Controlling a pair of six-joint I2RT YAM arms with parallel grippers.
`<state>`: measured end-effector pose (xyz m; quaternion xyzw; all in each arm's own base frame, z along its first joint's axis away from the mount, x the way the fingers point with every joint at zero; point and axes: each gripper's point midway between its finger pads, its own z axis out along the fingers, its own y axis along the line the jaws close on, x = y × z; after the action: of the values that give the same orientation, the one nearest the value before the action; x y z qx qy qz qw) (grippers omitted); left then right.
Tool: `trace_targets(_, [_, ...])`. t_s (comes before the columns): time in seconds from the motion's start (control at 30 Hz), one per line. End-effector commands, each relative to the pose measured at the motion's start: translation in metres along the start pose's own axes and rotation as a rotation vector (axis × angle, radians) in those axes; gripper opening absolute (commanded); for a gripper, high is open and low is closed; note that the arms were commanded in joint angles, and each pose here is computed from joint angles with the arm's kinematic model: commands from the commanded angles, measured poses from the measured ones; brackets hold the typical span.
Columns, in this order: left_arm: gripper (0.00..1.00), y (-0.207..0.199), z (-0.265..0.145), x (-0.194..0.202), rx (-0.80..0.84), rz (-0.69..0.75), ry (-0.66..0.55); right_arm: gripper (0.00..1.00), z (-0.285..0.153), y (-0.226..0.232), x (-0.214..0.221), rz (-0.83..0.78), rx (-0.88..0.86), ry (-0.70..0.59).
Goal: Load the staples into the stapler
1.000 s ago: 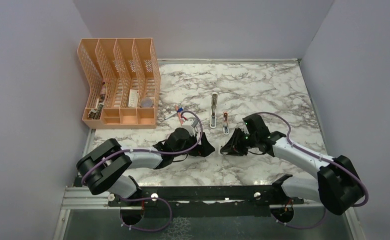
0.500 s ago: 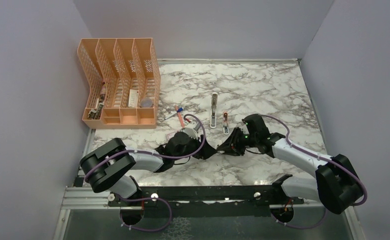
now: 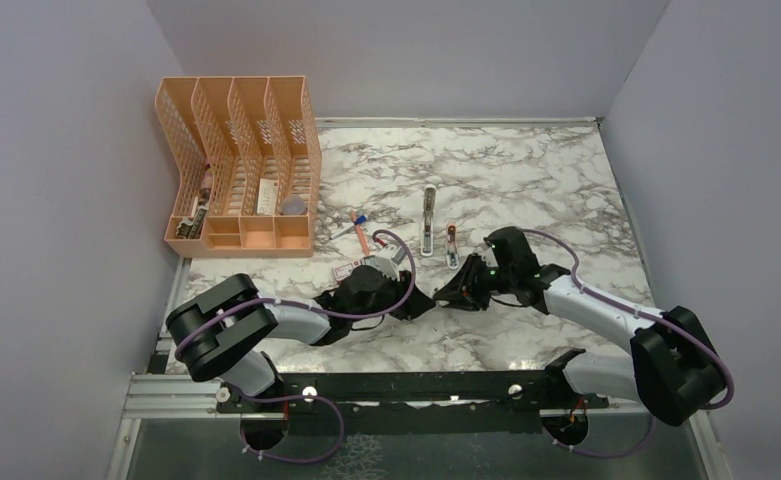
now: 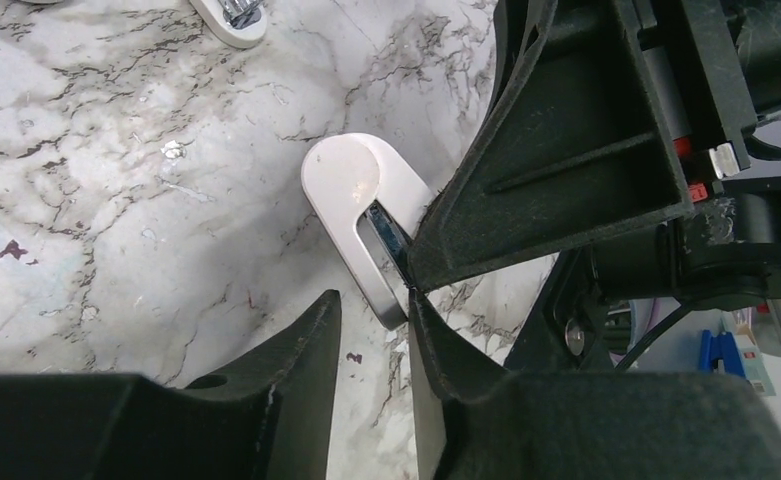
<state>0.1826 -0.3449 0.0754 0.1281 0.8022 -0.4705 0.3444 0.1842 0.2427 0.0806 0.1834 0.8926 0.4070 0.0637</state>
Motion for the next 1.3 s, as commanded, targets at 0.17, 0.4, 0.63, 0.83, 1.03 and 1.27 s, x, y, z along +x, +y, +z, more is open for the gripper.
trace_targets(0.17, [0.19, 0.024, -0.008, -0.001, -0.107, 0.068, -0.030, 0.21, -0.011, 0.020, -0.009, -0.066, 0.000, -0.040])
trace_targets(0.4, [0.12, 0.037, -0.012, 0.005, -0.171, 0.097, 0.004, 0.21, -0.016, 0.017, -0.008, -0.088, 0.027, -0.035])
trace_targets(0.63, [0.11, 0.040, -0.016, 0.001, -0.188, 0.116, -0.010, 0.22, -0.024, 0.009, -0.011, -0.125, 0.079, -0.057])
trace_targets(0.83, [0.01, 0.029, -0.018, 0.003, -0.124, 0.188, 0.016, 0.28, -0.028, 0.001, -0.021, -0.166, 0.133, -0.088])
trace_targets(1.03, [0.00, 0.026, -0.026, -0.002, -0.103, 0.254, -0.002, 0.36, -0.035, -0.006, -0.032, -0.203, 0.183, -0.119])
trace_targets(1.27, [0.00, 0.016, -0.028, -0.002, -0.058, 0.273, 0.003, 0.41, -0.034, 0.002, -0.031, -0.218, 0.122, -0.106])
